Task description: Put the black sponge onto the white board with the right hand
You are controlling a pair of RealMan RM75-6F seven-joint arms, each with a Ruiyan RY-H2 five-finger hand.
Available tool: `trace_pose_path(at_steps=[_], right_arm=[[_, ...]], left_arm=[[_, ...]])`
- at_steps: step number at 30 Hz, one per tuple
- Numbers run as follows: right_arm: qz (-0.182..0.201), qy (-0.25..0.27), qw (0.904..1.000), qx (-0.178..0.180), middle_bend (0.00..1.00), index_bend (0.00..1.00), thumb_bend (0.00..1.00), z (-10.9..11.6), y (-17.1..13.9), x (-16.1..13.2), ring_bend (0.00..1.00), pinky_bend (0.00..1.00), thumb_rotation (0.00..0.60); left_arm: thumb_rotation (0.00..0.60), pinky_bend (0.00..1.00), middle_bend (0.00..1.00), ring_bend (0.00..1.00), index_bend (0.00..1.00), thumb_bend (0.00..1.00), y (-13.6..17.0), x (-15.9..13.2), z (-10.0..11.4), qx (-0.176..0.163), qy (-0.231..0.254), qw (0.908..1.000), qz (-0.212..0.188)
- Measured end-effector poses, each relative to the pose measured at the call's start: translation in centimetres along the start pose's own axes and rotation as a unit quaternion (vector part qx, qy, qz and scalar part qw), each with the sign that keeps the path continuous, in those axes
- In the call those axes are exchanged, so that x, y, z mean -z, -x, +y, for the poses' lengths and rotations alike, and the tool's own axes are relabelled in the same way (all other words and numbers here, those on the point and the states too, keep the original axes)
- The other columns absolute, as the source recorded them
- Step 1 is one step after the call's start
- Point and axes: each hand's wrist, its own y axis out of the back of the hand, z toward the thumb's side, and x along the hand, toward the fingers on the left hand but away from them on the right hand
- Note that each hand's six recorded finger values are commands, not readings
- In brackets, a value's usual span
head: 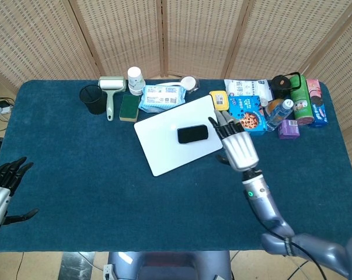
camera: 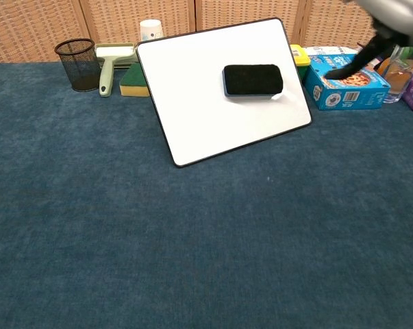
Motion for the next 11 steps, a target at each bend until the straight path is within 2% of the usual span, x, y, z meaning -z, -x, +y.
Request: trace_pose_path(at_steps=[5,11], right_arm=[[-0.050,-0.034,0.9976,-0.035,0.08,0.12,0.00,2.1,-5.2,5.8,0.05,0.15,0.600],[-0.134,-0.076,0.9873,-0.040,0.08,0.13,0.00,4.9,-11.5,11.4,0.05,0.14,0.600]], left_arm=[[0.600,0.03,0.00,0.00,0.00,0.14,0.1,-0.1,-0.1,0.000,-0.003,1.0000,0.000],[0.600,0.03,0.00,0.00,0.00,0.14,0.3,-0.4,-0.2,-0.002,-0.008,1.0000,-0.001]])
